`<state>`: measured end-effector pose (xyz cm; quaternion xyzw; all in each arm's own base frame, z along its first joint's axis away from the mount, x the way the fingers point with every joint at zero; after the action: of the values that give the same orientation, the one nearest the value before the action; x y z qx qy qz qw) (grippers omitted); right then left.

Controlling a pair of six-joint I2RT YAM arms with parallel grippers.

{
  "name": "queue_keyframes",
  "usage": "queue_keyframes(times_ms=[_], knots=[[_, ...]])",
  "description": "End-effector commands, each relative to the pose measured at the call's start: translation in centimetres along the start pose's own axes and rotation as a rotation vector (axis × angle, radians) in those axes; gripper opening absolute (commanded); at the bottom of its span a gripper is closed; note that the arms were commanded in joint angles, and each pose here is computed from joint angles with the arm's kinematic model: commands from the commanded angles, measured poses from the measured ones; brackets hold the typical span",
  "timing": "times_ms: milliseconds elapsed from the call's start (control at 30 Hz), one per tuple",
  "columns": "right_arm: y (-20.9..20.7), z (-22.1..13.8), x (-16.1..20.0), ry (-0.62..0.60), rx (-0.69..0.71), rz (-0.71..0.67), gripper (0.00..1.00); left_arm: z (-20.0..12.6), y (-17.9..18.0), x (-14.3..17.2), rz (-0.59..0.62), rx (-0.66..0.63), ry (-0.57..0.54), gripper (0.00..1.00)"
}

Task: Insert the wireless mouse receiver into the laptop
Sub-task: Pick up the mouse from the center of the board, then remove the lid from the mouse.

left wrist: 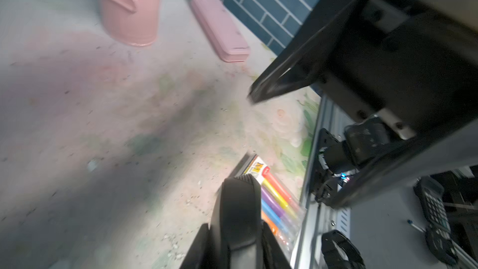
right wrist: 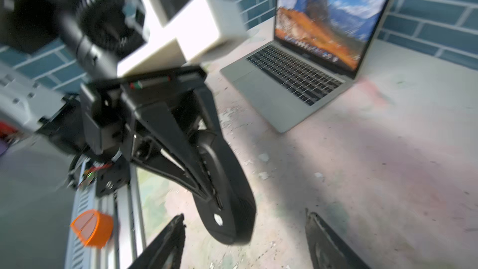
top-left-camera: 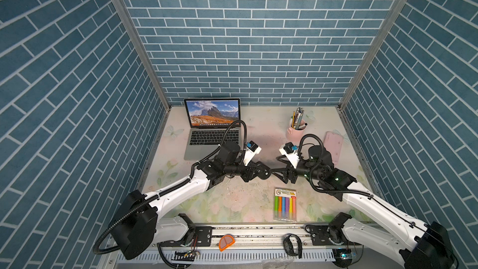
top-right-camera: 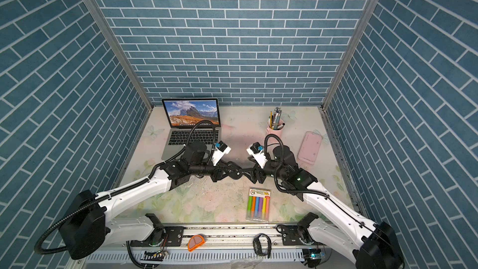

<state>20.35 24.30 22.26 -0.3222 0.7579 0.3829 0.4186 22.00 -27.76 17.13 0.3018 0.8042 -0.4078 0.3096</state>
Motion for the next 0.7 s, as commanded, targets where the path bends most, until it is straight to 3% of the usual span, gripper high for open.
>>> queue_keyframes(times_ms=[0, 133, 267, 667], knots=[[-2.6, -0.8, -3.4, -0.166, 0.165, 0.285, 0.77, -1.9, 2.4, -2.6, -0.283, -0.061, -0.225, 0.11], [-3.0, 0.5, -2.4, -0.047, 0.174, 0.495, 0.72, -3.0, 3.1, -3.0, -0.401, -0.057, -0.312, 0.13], [-2.2, 2.5, -2.2, 0.017, 0.083, 0.636, 0.71, -3.2, 2.9, -3.8, -0.497, -0.04, -0.313, 0.19], [-1.4, 5.2, -3.0, 0.028, -0.054, 0.823, 0.68, -2.5, 1.7, -7.1, -0.608, 0.132, -0.333, 0.2]])
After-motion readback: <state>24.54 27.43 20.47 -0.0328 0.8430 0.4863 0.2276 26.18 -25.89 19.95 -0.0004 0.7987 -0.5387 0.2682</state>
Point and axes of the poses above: each gripper's point midway between its finger pads, its own z axis out along the fingers, its own y axis along the line the jaws close on, x = y × z, the point moved 2 cm from there along -z, back along the fingers, and after that the axes turned 4 degrees about z, right-handed, at the moved point
